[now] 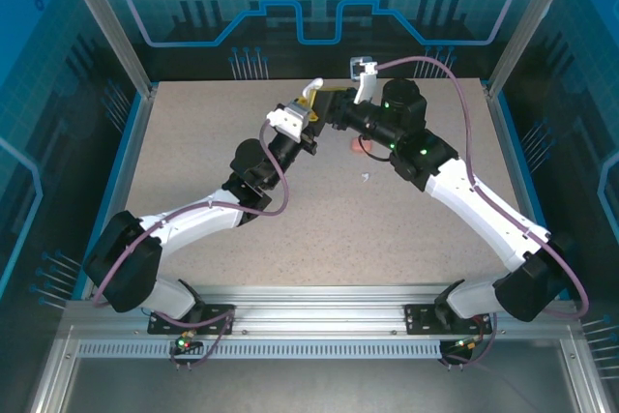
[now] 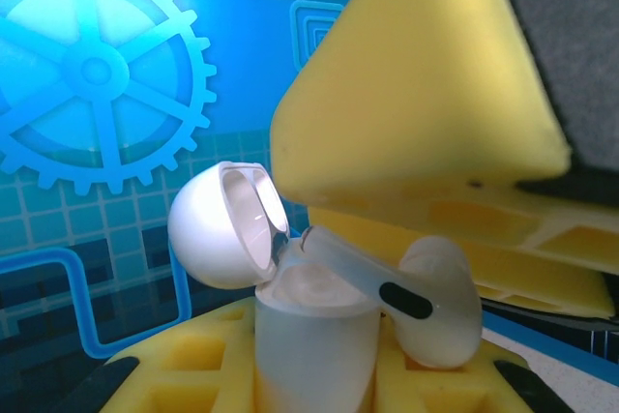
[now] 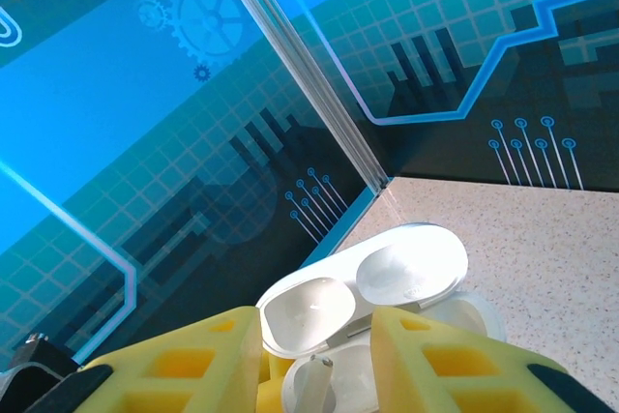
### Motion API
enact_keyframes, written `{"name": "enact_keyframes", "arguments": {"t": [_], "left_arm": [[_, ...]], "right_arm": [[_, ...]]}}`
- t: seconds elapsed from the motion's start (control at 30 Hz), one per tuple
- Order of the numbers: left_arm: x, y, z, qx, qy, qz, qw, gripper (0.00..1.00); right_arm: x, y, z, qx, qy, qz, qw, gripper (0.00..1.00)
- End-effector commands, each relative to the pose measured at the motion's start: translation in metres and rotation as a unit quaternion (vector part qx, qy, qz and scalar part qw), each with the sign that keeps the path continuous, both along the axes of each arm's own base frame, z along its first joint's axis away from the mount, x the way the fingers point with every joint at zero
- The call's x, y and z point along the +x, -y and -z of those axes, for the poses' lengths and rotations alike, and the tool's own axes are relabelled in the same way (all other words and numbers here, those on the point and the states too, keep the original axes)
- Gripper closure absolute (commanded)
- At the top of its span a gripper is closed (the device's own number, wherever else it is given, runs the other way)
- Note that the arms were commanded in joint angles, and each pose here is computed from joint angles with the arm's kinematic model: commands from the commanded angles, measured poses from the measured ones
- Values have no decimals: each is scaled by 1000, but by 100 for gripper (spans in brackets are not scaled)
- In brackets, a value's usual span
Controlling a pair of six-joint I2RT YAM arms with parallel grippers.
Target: Insert the wireless bluetooth earbuds into the charging case
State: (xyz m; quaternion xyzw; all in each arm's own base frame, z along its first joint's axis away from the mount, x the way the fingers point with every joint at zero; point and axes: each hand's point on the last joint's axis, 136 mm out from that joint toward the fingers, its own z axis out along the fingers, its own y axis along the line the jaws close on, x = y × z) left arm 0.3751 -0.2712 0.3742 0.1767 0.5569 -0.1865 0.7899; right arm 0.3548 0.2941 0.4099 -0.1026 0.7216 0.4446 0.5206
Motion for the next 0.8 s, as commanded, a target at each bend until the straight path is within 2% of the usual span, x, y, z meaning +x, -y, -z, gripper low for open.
{"name": "enact_keyframes", "arguments": {"t": [0.0,0.07,0.47,0.77], "left_arm": [[-22,-6,-40,-51,47,25,997,100],[-21,-6,-36,-51,42,23,998,100],[-19,-8,-20,-57,23,19,998,100],[-22,-11,-13,-54,16,19,998,100]], "right_arm": [[7,-1,8,-6,-20,4,1000,62],[7,0,6,-5,-19,4,1000,54],[5,2,-17,0,1,6,1000,42],[-12,23,-30,-15,22,26,999,35]]}}
